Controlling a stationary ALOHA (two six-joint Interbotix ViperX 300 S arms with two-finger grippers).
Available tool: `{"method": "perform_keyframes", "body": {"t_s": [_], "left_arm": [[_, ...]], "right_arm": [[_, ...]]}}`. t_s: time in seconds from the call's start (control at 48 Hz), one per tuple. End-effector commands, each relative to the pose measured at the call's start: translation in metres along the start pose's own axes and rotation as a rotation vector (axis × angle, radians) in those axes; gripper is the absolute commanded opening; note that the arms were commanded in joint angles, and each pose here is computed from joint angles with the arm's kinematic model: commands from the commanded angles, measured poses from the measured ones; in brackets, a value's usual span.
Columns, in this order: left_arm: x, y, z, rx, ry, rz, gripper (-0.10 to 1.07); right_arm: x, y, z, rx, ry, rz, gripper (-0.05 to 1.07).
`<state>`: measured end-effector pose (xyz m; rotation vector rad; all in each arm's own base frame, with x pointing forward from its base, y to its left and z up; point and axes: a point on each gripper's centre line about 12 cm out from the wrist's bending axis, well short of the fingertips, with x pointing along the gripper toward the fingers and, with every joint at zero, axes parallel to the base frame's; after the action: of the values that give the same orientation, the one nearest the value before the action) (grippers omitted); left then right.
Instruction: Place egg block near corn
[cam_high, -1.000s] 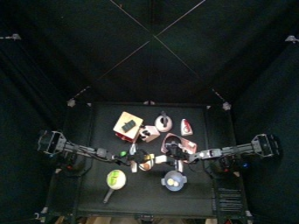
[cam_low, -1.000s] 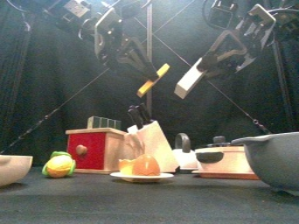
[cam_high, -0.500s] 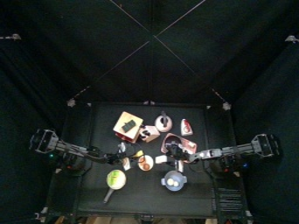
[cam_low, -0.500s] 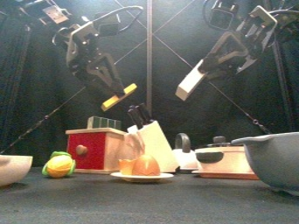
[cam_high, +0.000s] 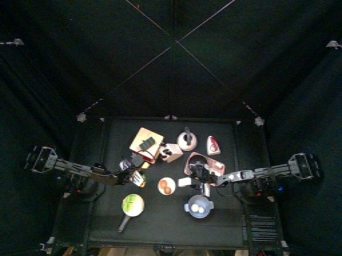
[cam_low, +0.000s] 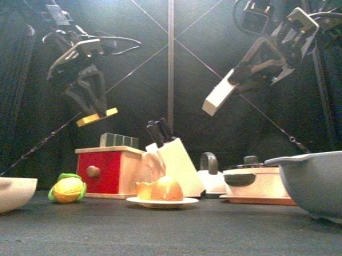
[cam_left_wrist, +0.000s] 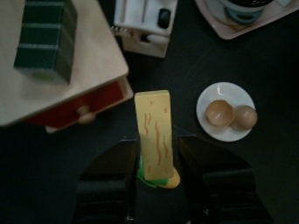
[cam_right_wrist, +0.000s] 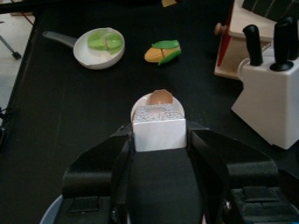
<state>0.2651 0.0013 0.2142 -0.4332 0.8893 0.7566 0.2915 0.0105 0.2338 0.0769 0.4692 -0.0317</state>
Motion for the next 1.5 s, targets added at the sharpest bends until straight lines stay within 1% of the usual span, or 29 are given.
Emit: {"method": "perform_keyframes", "body": {"t_s": [0.0,0.167,0.271,0.354,0.417,0.479,0.625,0.771,0.938,1.021,1.479], "left_arm": [[0.000,0.002,-0.010,-0.047,0.048,0.002,0.41],[0.014,0.018,-0.038,-0.134,0.133,0.060,0.41],[0.021,0.025,-0.047,-0.155,0.132,0.076,0.42],[0.026,0.027,-0.053,-0.167,0.127,0.057,0.42],[0.029,0.027,-0.056,-0.182,0.132,0.029,0.43],[0.033,0.025,-0.060,-0.202,0.140,-0.016,0.46],[0.039,0.026,-0.064,-0.250,0.152,-0.060,0.54],[0.040,0.028,-0.065,-0.253,0.154,-0.057,0.66],[0.040,0.028,-0.065,-0.252,0.153,-0.057,0.74],[0.040,0.028,-0.064,-0.249,0.151,-0.057,0.76],[0.037,0.029,-0.062,-0.250,0.140,-0.071,0.76]], "right_arm": [[-0.005,-0.001,0.007,0.003,-0.028,-0.001,0.49],[-0.005,-0.001,0.007,0.008,-0.027,-0.003,0.49],[-0.005,-0.001,0.007,0.011,-0.027,-0.003,0.50],[-0.004,-0.001,0.007,0.012,-0.024,-0.003,0.50],[-0.004,-0.001,0.007,0.014,-0.024,-0.003,0.49],[-0.004,-0.001,0.006,0.011,-0.023,-0.003,0.49],[-0.003,-0.001,0.006,0.012,-0.021,-0.003,0.49],[-0.003,-0.001,0.006,0.011,-0.021,-0.003,0.49],[-0.003,-0.001,0.006,0.012,-0.021,-0.003,0.49],[-0.003,-0.001,0.006,0.011,-0.021,-0.003,0.50],[-0.003,-0.001,0.006,0.012,-0.021,-0.003,0.49]]}}
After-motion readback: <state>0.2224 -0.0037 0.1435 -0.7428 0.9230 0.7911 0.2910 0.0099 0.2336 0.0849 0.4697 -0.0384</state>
